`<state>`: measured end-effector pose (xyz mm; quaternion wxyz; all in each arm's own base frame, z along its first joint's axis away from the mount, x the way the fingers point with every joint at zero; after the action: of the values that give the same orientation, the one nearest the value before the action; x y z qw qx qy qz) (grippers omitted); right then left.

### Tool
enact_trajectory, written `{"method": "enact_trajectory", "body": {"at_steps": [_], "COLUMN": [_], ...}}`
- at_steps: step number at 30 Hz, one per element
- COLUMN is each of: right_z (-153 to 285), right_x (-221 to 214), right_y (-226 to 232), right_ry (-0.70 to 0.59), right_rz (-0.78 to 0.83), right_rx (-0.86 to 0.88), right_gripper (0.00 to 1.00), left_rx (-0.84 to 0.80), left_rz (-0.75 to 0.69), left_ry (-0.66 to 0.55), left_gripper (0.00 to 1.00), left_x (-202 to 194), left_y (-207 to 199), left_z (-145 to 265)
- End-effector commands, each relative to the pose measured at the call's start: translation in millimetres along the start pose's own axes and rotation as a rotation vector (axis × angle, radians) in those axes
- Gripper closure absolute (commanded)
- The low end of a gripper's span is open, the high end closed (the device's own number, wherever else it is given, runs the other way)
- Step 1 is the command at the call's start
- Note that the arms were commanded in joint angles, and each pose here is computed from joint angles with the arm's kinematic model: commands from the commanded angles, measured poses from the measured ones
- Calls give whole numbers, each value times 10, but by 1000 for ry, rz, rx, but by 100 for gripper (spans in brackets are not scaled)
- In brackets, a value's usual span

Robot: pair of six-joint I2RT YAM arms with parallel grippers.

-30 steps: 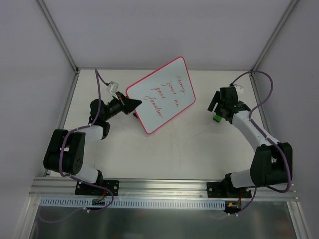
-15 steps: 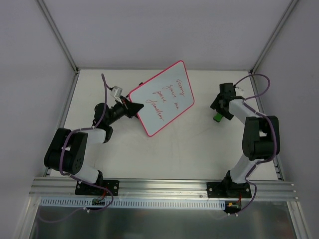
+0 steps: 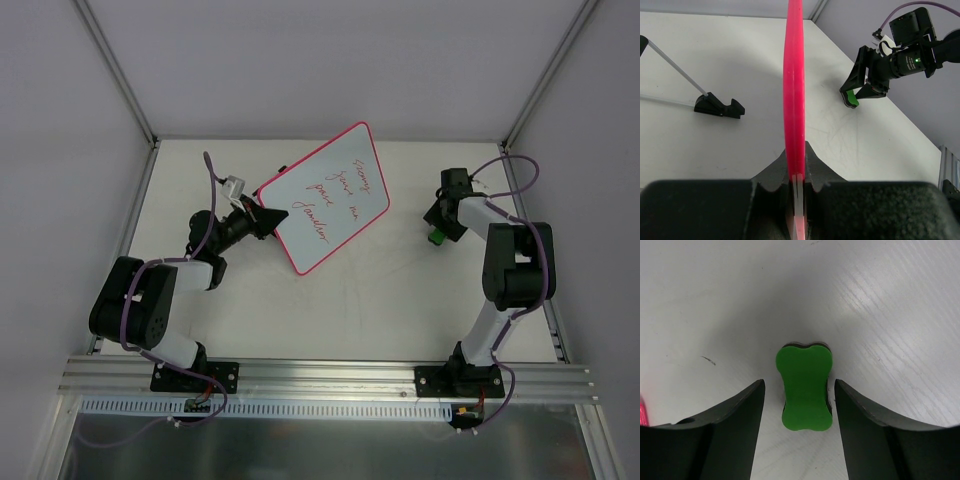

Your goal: Erase the whiteboard

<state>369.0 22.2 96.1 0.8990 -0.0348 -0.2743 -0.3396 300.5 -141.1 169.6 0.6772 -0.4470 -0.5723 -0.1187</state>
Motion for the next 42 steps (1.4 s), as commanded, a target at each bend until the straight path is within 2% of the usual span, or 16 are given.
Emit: {"method": "enact_trajectory", "body": {"at_steps": [1,9,15,18,19,23,29,36,42], "right_z": [36,98,74,87,102,218,655,1424,1734], "right_x": [129,126,80,70,67,52,87,256,277], "right_y": [67,57,20,33,36,98,426,1339,1890], "right_ry": [-40,-41,-25,-16,-15,-19,-90,-260,-289], "right_rz": [-50,-41,-26,3,16,60,104,61,13], "right_rx": [16,30,21,37,45,92,240,670,911], "right_gripper": [40,50,64,77,86,100,100,100,100], "left_rx": [-136,-130,-130,-136,-136,-135,-134,-140,-143], "left_rz": [-237,-251,-250,-255,-259,-257,-256,-259,-251], "left_ry": [-201,-176,-162,-157,-155,-147,-136,-115,-102], "left_gripper": [100,100,100,100,100,100,100,100,100], "left_x": [337,355,362,366,366,354,344,339,335], "left_y": [-211,-213,-213,-219,-219,-212,-212,-218,-221], "left_z": [-41,-53,-63,-64,-63,-66,-61,-66,-64]}}
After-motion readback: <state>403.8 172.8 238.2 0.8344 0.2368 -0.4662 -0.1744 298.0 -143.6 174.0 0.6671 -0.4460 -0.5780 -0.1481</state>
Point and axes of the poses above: each gripper's point midway between its finger pads, its own z axis back along the fingers, its own y axis along the line the jaws close on, x = y × z, the point moved 8 cm from there along z, back along the fingers, and after that the axes turned 1 degree about -z, right-handed, at the moved point
